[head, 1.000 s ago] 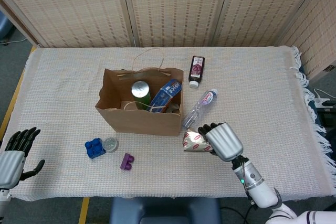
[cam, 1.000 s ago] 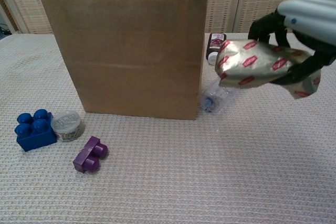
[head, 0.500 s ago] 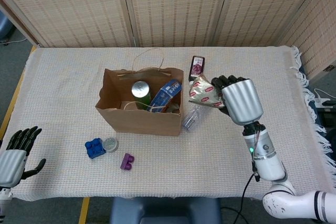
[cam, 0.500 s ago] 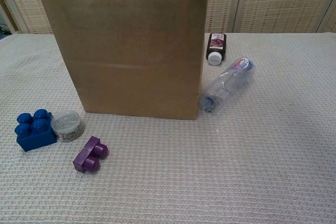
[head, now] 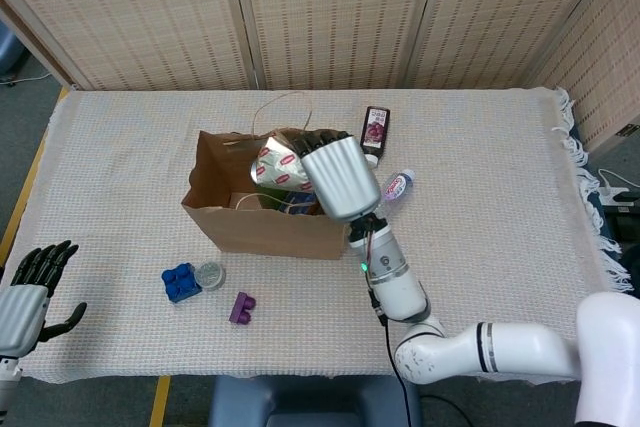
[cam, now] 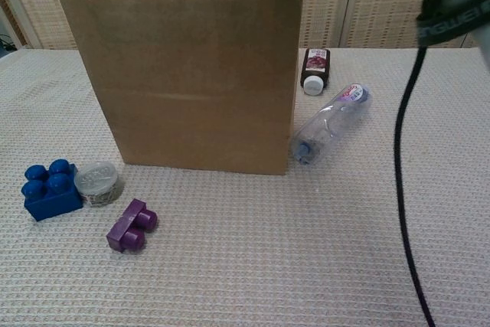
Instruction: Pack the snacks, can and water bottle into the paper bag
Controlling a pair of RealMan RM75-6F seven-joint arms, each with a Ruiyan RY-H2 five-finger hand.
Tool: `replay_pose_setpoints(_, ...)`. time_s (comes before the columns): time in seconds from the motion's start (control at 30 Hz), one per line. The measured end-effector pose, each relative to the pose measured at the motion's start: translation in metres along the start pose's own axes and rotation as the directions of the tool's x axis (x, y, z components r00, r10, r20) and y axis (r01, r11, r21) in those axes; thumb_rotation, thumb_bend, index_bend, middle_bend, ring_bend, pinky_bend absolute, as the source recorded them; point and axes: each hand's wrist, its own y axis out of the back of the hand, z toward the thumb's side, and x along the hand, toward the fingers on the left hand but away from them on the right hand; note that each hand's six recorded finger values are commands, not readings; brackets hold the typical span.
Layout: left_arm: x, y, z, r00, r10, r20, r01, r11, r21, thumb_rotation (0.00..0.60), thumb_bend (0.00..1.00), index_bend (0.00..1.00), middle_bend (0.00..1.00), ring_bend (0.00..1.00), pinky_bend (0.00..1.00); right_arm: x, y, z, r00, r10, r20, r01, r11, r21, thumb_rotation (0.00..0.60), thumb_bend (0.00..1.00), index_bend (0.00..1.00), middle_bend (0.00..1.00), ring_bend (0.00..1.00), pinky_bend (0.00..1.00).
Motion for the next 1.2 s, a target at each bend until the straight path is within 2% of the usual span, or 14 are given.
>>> replay_pose_setpoints(0.13, 0.0, 0.0, 0.0, 1.0, 0.001, 0.0, -0.001, 1.0, 0.005, 0.6, 0.33, 0.03, 0.0, 0.0, 0.0, -0.008, -0.018, 0.019, 1.0, 0.001, 0.017, -0.002, 0.998, 0.062, 0.6, 0.24, 0.49, 0.53, 0.42, 0.71)
replay_pose_setpoints(0.2, 0.0, 0.0, 0.0, 1.0, 0.001, -0.001, -0.001, 1.0, 0.003, 0.6, 0.33, 0.03, 0.0, 0.0, 0.0, -0.01, -0.025, 0.024, 1.0, 0.004, 0.027, -0.006, 0.997, 0.082, 0.6, 0.24, 0.43, 0.49, 0.38, 0.69)
replay_pose_setpoints(0.27, 0.0, 0.0, 0.0, 1.0, 0.001, -0.002, -0.001, 1.0, 0.004, 0.6, 0.33, 0.03, 0.0, 0.0, 0.0, -0.01, -0.033, 0.028, 0.999, 0.017, 0.037, -0.021, 0.995, 0.099, 0.6, 0.22, 0.27, 0.38, 0.27, 0.62)
replay_pose_setpoints(0.3, 0.0, 0.0, 0.0, 1.0, 0.001, -0.002, -0.001, 1.0, 0.004, 0.6, 0.33, 0.03, 0.0, 0.0, 0.0, -0.01, -0.035, 0.028, 0.999, 0.026, 0.042, -0.031, 0.994, 0.105, 0.6, 0.2, 0.14, 0.28, 0.18, 0.53)
replay_pose_setpoints(0.33, 0.0, 0.0, 0.0, 1.0, 0.0, -0.002, 0.0, 1.0, 0.003, 0.6, 0.33, 0.03, 0.0, 0.0, 0.0, -0.01, -0.038, 0.029, 0.998, 0.04, 0.048, -0.045, 0.993, 0.111, 0.6, 0.18, 0.07, 0.22, 0.13, 0.46)
replay_pose_setpoints(0.4, 0.0, 0.0, 0.0, 1.0, 0.0, -0.002, 0.0, 1.0, 0.003, 0.6, 0.33, 0.03, 0.0, 0.0, 0.0, -0.009, -0.041, 0.029, 0.997, 0.059, 0.055, -0.065, 0.991, 0.119, 0.6, 0.14, 0.0, 0.14, 0.05, 0.35)
replay_pose_setpoints(0.5, 0.0, 0.0, 0.0, 1.0, 0.001, -0.002, -0.001, 1.0, 0.003, 0.6, 0.33, 0.03, 0.0, 0.0, 0.0, -0.008, -0.039, 0.028, 0.996, 0.058, 0.064, -0.066, 0.99, 0.127, 0.6, 0.11, 0.0, 0.11, 0.02, 0.3)
replay_pose_setpoints(0.9, -0.001, 0.0, 0.0, 1.0, 0.002, -0.002, -0.002, 1.0, 0.004, 0.6, 0.33, 0.03, 0.0, 0.0, 0.0, 0.001, -0.011, 0.001, 0.995, 0.028, 0.091, -0.035, 0.997, 0.075, 0.6, 0.11, 0.0, 0.11, 0.02, 0.28)
replay_pose_setpoints(1.0, -0.001, 0.0, 0.0, 1.0, 0.002, -0.002, -0.002, 1.0, 0.006, 0.6, 0.33, 0.03, 0.0, 0.0, 0.0, 0.009, -0.003, -0.014, 0.994, 0.036, 0.099, -0.042, 0.997, 0.058, 0.6, 0.11, 0.0, 0.11, 0.02, 0.27)
replay_pose_setpoints(1.2, -0.001, 0.0, 0.0, 1.0, 0.004, -0.004, -0.004, 1.0, 0.017, 0.6, 0.33, 0.03, 0.0, 0.0, 0.0, 0.036, 0.004, -0.069, 0.987, 0.083, 0.14, -0.095, 0.992, 0.078, 0.6, 0.11, 0.0, 0.11, 0.02, 0.26)
